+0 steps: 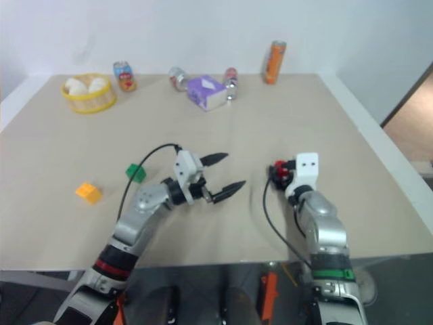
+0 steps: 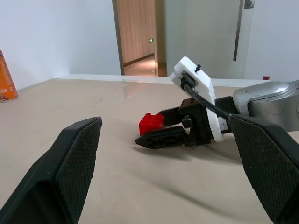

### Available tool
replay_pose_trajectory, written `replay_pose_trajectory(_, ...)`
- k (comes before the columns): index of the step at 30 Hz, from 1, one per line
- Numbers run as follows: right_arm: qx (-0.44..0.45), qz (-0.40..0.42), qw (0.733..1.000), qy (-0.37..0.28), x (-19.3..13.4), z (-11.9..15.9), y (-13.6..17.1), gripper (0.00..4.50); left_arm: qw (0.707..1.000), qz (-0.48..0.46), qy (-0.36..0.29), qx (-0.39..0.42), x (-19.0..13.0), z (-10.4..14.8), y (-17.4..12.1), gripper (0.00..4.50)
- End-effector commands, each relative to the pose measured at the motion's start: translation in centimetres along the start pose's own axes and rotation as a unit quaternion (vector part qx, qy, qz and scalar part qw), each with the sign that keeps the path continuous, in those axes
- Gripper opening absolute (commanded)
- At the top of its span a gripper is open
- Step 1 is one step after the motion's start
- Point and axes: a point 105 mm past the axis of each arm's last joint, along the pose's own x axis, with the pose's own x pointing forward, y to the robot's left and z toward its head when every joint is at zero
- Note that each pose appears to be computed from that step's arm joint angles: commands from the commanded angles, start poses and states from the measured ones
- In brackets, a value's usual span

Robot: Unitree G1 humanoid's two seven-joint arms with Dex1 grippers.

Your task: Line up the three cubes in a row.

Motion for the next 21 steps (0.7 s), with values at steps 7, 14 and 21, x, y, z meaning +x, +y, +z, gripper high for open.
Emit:
replay_pose_trajectory(7,-0.002,0.032,0.997,-0.063,0.2,3.4,0.4,1.28,1.0,0.009,-0.025,0.015,0.0,1.7,0.6,4.5)
replay_pose_trajectory(14,-0.094,0.363,0.922,-0.097,-2.8,6.3,8.5,1.28,0.999,-0.018,0.035,0.038,-6.3,1.6,1.4,4.5)
replay_pose_trajectory(21,-0.187,0.581,0.79,-0.059,-6.7,3.5,12.6,1.28,0.99,-0.087,0.106,0.042,-11.7,1.9,0.1,4.5)
